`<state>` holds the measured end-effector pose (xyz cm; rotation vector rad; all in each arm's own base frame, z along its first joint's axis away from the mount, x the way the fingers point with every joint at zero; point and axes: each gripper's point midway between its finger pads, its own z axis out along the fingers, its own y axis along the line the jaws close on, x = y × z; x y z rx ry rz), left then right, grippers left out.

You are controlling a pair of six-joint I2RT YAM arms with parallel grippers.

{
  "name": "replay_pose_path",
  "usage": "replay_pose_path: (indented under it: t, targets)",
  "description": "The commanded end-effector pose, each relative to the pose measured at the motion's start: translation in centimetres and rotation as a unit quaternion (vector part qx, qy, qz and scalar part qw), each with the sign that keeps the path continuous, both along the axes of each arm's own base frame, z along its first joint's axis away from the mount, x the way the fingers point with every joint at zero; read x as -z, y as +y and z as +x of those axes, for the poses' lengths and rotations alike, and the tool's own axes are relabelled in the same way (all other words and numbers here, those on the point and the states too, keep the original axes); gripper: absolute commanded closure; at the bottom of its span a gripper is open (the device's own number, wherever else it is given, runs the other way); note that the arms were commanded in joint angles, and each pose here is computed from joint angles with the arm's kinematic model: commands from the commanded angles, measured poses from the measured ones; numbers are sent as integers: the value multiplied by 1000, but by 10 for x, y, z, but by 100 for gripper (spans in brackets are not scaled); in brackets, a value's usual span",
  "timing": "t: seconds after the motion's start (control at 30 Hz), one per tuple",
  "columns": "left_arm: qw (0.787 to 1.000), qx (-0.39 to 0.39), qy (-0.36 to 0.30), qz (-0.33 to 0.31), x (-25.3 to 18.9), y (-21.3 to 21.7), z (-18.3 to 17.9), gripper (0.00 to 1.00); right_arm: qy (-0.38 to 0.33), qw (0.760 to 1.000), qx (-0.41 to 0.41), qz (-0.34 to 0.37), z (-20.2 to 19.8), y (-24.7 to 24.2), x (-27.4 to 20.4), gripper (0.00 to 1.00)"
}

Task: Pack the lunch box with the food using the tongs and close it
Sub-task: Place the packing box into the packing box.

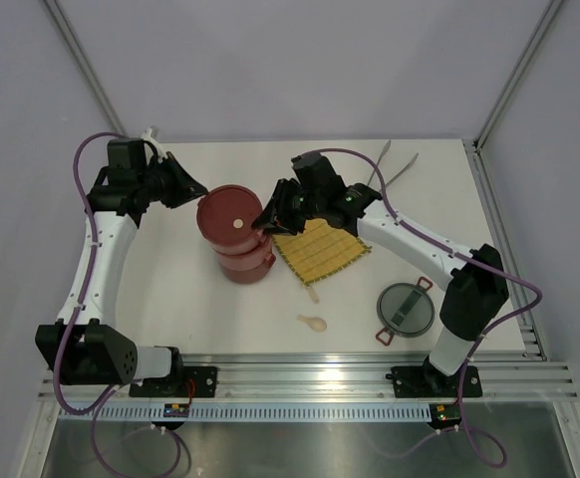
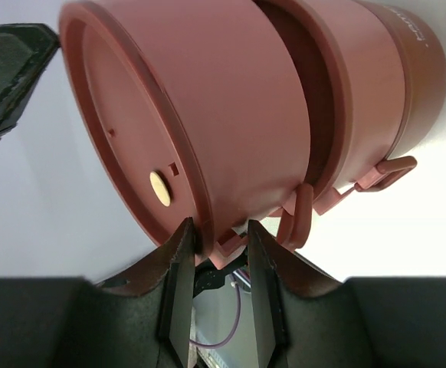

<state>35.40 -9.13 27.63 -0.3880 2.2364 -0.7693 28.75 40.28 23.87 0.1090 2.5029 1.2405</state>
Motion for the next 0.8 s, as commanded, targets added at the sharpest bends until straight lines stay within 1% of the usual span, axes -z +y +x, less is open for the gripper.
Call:
replay_pose_path:
  t: [0.0,0.13,0.47,0.77]
  targets:
    - [999,25,-19,-18,-11,-12,1,94,-52,994,-23,89,-21,10,-77,100]
    - [1000,25,-11,-17,-3,-11,1,95,-51,994,-22,90,-22,9,-79,100]
    - [999,29,-4,-21,4,-13,0,95,-33,997,-3,72,-20,5,-53,100]
    - [999,26,-13,-17,-4,-12,1,95,-52,994,31,89,-9,-5,-70,100]
